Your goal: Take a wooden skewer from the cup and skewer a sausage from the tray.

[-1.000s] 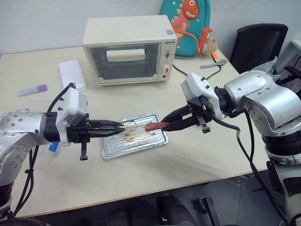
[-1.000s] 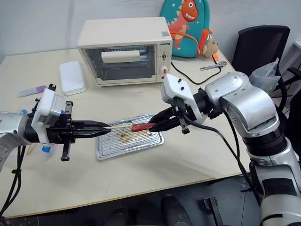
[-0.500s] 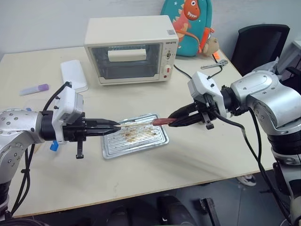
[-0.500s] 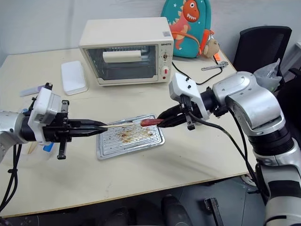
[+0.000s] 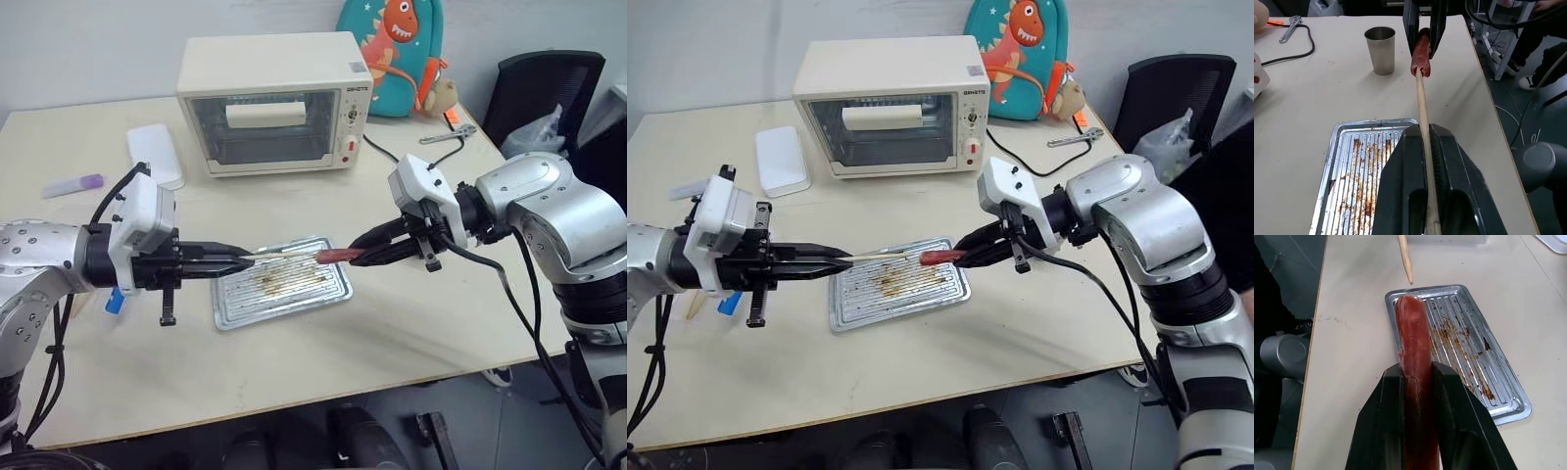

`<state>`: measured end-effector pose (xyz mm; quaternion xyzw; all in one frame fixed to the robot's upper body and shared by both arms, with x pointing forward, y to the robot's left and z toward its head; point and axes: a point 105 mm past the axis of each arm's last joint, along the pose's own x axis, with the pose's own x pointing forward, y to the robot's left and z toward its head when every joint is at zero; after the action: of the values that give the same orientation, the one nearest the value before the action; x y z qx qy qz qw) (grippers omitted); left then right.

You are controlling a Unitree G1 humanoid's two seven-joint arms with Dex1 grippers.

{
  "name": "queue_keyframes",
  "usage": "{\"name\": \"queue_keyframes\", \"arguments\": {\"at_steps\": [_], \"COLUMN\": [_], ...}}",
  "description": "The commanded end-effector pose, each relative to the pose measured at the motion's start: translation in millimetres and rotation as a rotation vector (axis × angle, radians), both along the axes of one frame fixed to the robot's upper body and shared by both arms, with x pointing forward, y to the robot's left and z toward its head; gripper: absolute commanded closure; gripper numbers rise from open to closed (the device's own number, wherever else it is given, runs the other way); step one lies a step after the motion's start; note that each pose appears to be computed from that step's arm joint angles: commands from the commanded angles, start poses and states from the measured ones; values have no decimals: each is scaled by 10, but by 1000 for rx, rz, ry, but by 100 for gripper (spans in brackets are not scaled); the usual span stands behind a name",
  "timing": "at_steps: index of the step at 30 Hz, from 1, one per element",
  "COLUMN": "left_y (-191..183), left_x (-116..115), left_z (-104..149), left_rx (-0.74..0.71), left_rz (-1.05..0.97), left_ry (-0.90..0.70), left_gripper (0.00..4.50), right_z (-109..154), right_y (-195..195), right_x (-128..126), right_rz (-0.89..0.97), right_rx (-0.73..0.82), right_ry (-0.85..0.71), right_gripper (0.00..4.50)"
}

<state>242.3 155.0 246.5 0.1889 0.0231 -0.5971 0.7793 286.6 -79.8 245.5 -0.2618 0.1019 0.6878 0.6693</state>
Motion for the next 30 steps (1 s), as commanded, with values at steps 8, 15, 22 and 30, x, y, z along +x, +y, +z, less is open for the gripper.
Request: {"name": "queue_keyframes", "arguments": {"at_steps": [8, 15, 22, 30], "left_y": [-12, -9, -26, -43], "left_x": [-3, -2, -14, -2], "left_z": [38, 36, 35, 39], "left_rx": [-3, -3, -1, -2], "left_rz": [-12, -12, -21, -29], "left_ry": [-25, -22, -23, -28], "left_gripper": [450, 450, 450, 450], "right_z": [165, 182, 187, 188], "right_y": [15, 4, 17, 39], "right_x": [-77, -51, -50, -76], "right_rz": [22, 11, 12, 23], "right_rx": [25, 29, 36, 39], "right_ry": [-45, -46, -46, -43], "right_gripper": [373, 373, 373, 373]}}
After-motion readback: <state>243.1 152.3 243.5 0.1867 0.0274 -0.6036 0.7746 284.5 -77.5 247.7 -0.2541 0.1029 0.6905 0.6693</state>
